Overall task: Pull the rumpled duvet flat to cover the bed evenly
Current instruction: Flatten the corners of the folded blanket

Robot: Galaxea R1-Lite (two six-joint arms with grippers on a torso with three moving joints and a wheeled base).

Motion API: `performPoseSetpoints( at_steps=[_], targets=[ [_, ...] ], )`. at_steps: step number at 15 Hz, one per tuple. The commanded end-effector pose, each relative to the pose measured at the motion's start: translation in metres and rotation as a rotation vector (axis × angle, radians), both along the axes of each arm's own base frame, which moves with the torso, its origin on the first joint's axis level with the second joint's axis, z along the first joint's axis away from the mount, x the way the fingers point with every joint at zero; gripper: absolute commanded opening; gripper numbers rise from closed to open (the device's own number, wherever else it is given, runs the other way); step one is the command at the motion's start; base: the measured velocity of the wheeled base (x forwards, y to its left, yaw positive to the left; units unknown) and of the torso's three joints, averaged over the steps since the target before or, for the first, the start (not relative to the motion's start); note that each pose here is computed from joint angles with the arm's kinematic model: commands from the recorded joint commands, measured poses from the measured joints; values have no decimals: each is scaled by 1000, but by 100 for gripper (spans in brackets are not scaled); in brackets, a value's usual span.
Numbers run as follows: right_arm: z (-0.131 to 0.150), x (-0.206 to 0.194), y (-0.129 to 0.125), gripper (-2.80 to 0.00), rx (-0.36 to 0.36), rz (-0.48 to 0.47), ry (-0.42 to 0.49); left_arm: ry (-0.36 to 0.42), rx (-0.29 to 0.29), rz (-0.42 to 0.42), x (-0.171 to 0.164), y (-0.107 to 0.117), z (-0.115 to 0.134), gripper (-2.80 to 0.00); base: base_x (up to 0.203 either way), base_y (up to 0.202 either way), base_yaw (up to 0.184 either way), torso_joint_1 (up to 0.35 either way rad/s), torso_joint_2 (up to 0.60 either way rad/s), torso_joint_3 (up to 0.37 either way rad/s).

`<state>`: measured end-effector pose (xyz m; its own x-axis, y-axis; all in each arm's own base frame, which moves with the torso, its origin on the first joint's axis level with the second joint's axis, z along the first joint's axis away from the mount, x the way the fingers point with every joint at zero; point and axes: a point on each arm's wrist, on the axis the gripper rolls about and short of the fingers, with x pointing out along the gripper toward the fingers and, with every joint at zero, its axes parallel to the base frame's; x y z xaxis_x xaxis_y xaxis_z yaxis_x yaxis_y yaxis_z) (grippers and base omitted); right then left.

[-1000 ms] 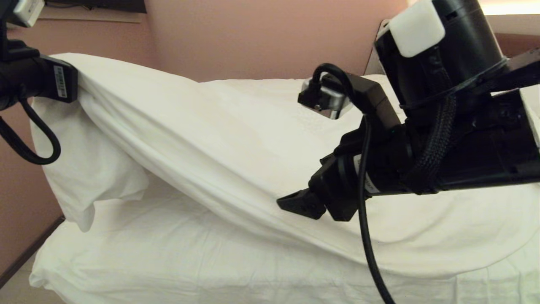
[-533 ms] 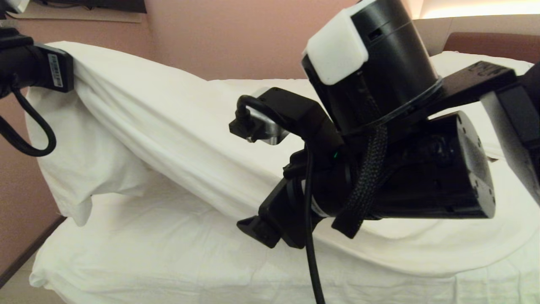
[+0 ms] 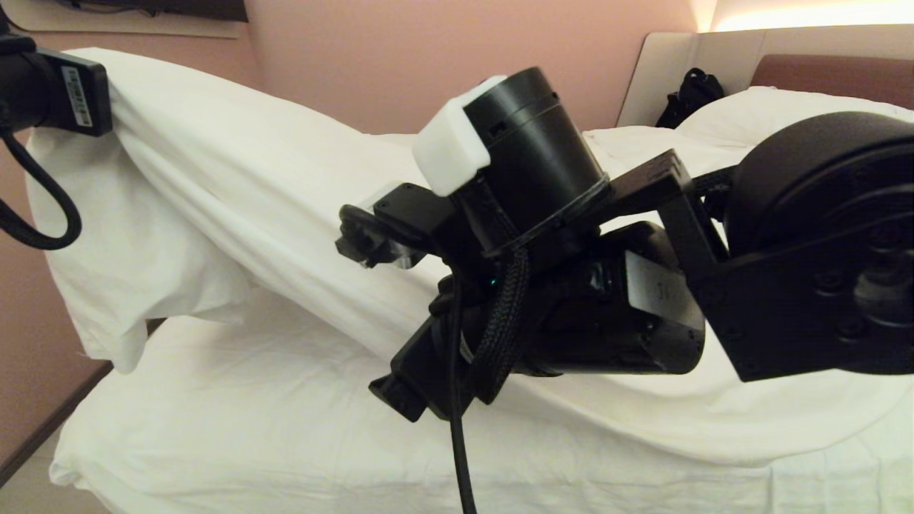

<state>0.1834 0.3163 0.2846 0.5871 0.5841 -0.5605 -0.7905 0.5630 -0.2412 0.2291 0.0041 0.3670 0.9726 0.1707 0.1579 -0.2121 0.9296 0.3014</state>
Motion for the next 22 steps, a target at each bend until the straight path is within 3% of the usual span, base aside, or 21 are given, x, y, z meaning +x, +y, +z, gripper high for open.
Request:
performPoseSetpoints(
  at_steps=[1,6,7,8,15,18,22],
  targets=[
    [-9,5,6,0,-28,4,3,-17,-7,-19,-6,0,4,-280,0,0,0,0,0,0],
    [-15,36,6,0,-24,-61,-1,-27,-5,-42,-21,-1,9,-280,0,0,0,0,0,0],
    [-15,40,5,-224,-22,-72,-1,-33,-6,-46,-25,-1,11,-280,0,0,0,0,0,0],
    [-15,47,3,-280,-14,-87,-3,-37,-5,-53,-28,-1,12,-280,0,0,0,0,0,0],
    [-4,52,-5,-280,44,-110,-24,-52,3,-117,-52,-6,16,-280,0,0,0,0,0,0],
    [17,57,-19,-280,123,-136,-85,43,11,-183,-75,-7,1,-280,0,0,0,0,0,0],
    [30,56,-35,-280,149,-165,-100,199,64,-172,-102,-5,-29,-280,0,0,0,0,0,0]
  ],
)
